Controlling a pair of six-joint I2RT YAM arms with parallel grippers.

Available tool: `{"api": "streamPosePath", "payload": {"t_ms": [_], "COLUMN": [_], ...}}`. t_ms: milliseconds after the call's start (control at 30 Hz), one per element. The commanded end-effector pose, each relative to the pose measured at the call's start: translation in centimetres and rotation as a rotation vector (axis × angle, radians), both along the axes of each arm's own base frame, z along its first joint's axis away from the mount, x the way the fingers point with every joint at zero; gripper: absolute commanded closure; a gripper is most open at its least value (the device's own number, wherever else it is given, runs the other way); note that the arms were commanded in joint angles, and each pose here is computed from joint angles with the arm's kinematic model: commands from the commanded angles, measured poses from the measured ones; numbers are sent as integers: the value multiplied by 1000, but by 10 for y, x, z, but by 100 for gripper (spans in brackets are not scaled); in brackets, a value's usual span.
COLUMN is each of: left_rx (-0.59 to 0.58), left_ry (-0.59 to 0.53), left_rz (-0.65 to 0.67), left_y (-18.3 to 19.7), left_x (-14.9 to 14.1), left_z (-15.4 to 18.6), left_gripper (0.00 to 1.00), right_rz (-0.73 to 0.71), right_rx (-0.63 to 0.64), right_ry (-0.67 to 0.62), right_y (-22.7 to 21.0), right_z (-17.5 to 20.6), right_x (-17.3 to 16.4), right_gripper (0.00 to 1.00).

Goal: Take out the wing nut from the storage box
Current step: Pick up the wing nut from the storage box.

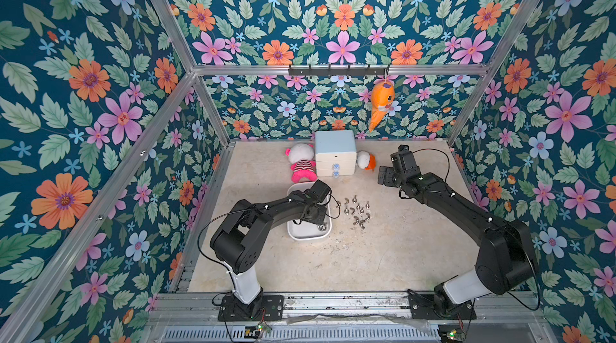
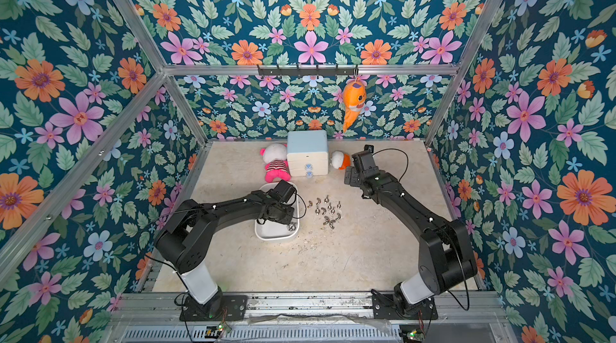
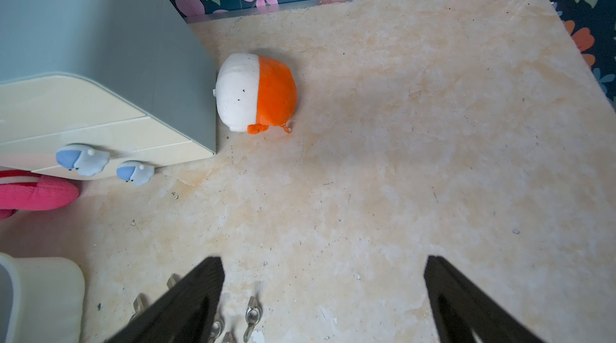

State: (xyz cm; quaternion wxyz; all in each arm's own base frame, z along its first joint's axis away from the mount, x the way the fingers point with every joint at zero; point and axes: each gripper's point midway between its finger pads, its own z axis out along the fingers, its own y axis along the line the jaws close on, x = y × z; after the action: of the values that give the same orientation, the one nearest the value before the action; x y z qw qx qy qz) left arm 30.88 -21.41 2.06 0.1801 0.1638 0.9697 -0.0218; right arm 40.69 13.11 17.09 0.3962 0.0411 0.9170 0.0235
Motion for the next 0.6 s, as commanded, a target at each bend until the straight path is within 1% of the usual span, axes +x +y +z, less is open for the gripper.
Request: {"api": "streamPosePath", "payload": {"t_ms": [0,133,233,400,567], "left_rx": [43,25,8,-9,-41], "left_ry": [6,-12,-35,-89,-145], "left_rz": [28,37,43,61,73], "left_y": [11,9,6,6,4], "left_x": [0,5,10,18,24], "left_z": [-4,0,8,30,59], "left_gripper": [82,87,88,88,88], "right_rz": [-9,-8,-12,-13,-10], "right_rx": [-9,-12,-13,-12,-10], "right_ry": [-3,-2,1,1,3], "right_y": [-2,-2,-4,-4,-2], "right_z": [1,1,-1,-1,-2], "right_x": [1,-1,-2,-2,-2], "right_gripper": [1,1,1,1,1]}}
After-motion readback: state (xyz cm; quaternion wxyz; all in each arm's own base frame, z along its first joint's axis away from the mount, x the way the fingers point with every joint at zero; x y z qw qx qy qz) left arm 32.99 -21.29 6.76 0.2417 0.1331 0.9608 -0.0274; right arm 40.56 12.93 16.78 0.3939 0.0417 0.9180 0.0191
